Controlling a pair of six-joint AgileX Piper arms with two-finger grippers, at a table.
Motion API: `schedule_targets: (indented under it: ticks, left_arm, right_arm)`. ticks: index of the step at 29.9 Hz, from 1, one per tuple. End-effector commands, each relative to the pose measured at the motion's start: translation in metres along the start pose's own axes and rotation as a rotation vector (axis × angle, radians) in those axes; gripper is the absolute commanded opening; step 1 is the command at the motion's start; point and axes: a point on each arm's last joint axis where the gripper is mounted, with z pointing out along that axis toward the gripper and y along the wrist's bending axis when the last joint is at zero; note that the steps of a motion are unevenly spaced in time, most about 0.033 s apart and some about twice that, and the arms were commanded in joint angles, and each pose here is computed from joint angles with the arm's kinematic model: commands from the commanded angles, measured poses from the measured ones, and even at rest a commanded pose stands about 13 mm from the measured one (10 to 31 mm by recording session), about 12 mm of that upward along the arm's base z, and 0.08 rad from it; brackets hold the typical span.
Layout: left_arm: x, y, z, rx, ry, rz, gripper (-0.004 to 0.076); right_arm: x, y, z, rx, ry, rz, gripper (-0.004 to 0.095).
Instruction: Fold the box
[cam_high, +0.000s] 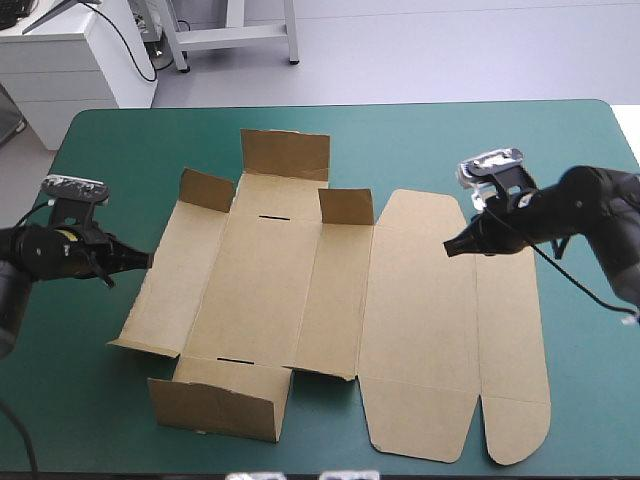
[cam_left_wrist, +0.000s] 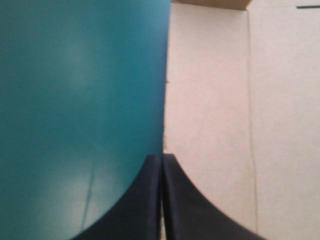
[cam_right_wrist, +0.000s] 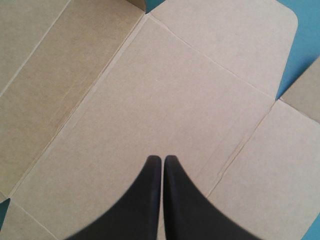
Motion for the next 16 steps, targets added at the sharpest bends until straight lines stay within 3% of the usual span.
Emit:
schedule_targets:
  ticks: [1, 6, 10, 16]
  left_arm:
    - [-0.023, 0.013, 0.016, 0.160, 0.024, -0.059, 0.0001]
    - [-0.016, 0.049, 0.057, 0.491, 0.231, -0.273, 0.0001]
    - [-0.006, 0.073, 0.075, 0.461, 0.273, -0.359, 0.0001]
    - [-0.001, 0.076, 0.095, 0.500, 0.312, -0.362, 0.0001]
  right_arm:
    - [0.017, 0.003, -0.036, 0.022, -0.181, 0.032, -0.0002]
    - [0.050, -0.001, -0.056, 0.082, -0.237, 0.080, -0.0002]
    - [0.062, 0.005, -0.063, 0.102, -0.273, 0.082, -0.0002]
    - [0.070, 0.008, -0.064, 0.106, -0.265, 0.076, -0.0002]
